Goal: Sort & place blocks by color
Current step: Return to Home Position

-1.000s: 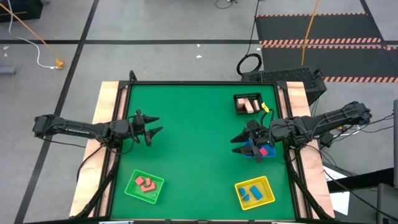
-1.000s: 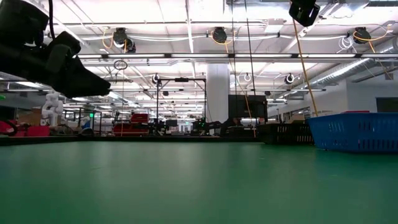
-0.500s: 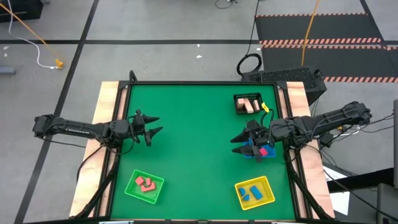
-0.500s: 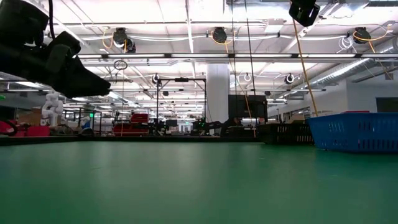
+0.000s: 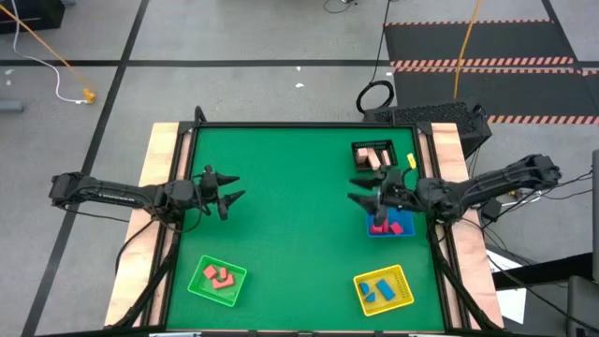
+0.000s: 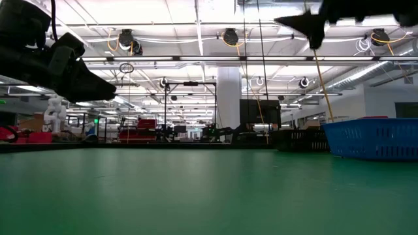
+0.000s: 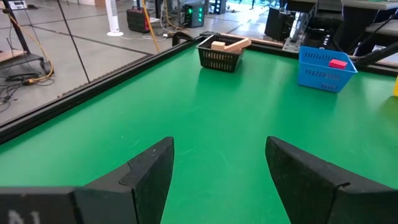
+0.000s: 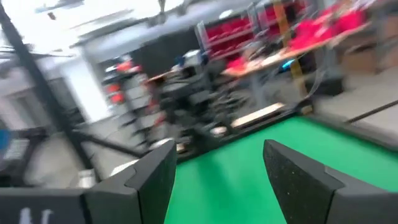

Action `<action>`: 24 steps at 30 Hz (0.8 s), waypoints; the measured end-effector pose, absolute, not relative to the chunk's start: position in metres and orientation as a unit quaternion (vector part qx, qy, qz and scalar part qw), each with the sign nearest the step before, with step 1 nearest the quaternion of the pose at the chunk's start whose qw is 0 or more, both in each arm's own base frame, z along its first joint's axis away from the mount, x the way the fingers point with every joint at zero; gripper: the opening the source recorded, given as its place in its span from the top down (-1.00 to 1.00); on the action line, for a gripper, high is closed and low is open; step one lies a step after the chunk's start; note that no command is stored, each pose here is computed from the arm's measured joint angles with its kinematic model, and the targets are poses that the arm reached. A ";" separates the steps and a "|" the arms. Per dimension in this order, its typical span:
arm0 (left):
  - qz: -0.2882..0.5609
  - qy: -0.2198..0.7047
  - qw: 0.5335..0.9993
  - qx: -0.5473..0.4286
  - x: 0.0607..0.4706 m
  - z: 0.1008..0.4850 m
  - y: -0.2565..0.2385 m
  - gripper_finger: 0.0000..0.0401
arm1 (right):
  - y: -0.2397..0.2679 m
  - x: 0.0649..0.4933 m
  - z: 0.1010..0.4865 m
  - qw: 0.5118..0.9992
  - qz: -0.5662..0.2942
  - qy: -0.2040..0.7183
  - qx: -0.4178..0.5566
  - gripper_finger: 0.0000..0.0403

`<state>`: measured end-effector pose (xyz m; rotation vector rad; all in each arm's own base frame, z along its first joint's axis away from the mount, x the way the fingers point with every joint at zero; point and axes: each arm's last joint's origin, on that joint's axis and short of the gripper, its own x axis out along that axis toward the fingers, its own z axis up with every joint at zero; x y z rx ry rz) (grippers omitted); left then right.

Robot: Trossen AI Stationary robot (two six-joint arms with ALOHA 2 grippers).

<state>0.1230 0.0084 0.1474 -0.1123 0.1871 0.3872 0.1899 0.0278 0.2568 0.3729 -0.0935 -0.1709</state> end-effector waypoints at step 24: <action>0.192 0.091 0.975 -0.056 0.123 0.148 0.008 -0.26 | -0.007 0.134 0.207 0.951 -0.217 -0.215 -0.035 -0.15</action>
